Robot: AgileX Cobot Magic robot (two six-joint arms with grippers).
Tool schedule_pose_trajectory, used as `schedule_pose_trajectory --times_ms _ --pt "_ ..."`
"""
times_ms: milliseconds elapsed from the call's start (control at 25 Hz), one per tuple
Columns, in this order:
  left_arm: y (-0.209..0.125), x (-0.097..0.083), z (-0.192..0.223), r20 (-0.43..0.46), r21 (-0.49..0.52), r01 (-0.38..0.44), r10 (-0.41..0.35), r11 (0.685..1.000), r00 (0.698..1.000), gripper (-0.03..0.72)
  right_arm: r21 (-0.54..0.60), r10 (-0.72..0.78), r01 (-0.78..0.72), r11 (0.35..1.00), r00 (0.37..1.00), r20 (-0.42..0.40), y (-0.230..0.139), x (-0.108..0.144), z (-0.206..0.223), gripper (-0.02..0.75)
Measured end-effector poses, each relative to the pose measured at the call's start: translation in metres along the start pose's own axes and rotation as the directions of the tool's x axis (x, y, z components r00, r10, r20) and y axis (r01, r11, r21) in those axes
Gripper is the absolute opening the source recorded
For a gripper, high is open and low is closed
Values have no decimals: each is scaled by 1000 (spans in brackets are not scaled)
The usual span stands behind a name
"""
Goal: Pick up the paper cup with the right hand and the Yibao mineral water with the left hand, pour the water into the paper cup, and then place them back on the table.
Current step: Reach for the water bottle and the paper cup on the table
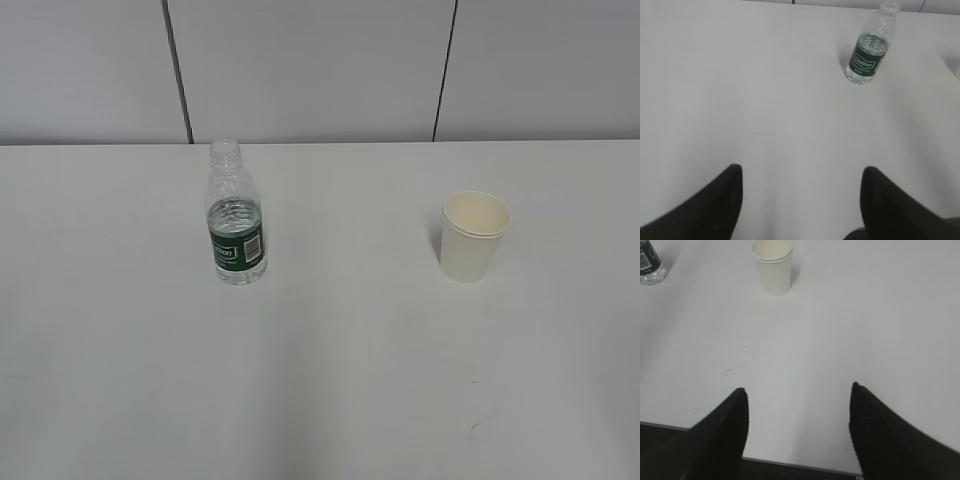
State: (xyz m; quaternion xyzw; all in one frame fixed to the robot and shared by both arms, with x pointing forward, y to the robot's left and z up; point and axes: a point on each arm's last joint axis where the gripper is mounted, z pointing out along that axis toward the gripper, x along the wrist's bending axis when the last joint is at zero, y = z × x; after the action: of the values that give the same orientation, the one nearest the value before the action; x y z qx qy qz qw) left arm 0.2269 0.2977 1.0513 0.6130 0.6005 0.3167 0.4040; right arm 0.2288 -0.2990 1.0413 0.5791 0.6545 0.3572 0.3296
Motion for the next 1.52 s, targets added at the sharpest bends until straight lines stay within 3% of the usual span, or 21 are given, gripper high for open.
schedule_pose_trajectory --times_ms 240,560,680,760,880,1280,1520 --pt "0 0 0 3 0 1 -1 1000 1000 451 0 0 0 1000 1000 0 0 0 0 500" --pt "1 -7 0 72 -11 36 -35 999 997 448 0 0 0 1000 1000 0 0 0 0 500" --pt "3 -7 -1 73 -26 22 -20 999 997 448 0 0 0 1000 1000 0 0 0 0 500" --pt "7 -7 -4 69 -68 -28 33 997 997 448 -8 0 0 1000 1000 0 1 0 -1 500" --pt "21 -6 -7 37 -170 -88 95 982 995 448 -60 0 0 998 1000 2 7 0 -4 500" --pt "77 -5 33 -10 -303 -114 116 946 993 448 -306 -9 17 952 1000 28 32 -2 8 500" --pt "100 -5 71 -6 -298 -110 114 948 993 432 -367 -21 35 930 999 42 39 -3 34 500"
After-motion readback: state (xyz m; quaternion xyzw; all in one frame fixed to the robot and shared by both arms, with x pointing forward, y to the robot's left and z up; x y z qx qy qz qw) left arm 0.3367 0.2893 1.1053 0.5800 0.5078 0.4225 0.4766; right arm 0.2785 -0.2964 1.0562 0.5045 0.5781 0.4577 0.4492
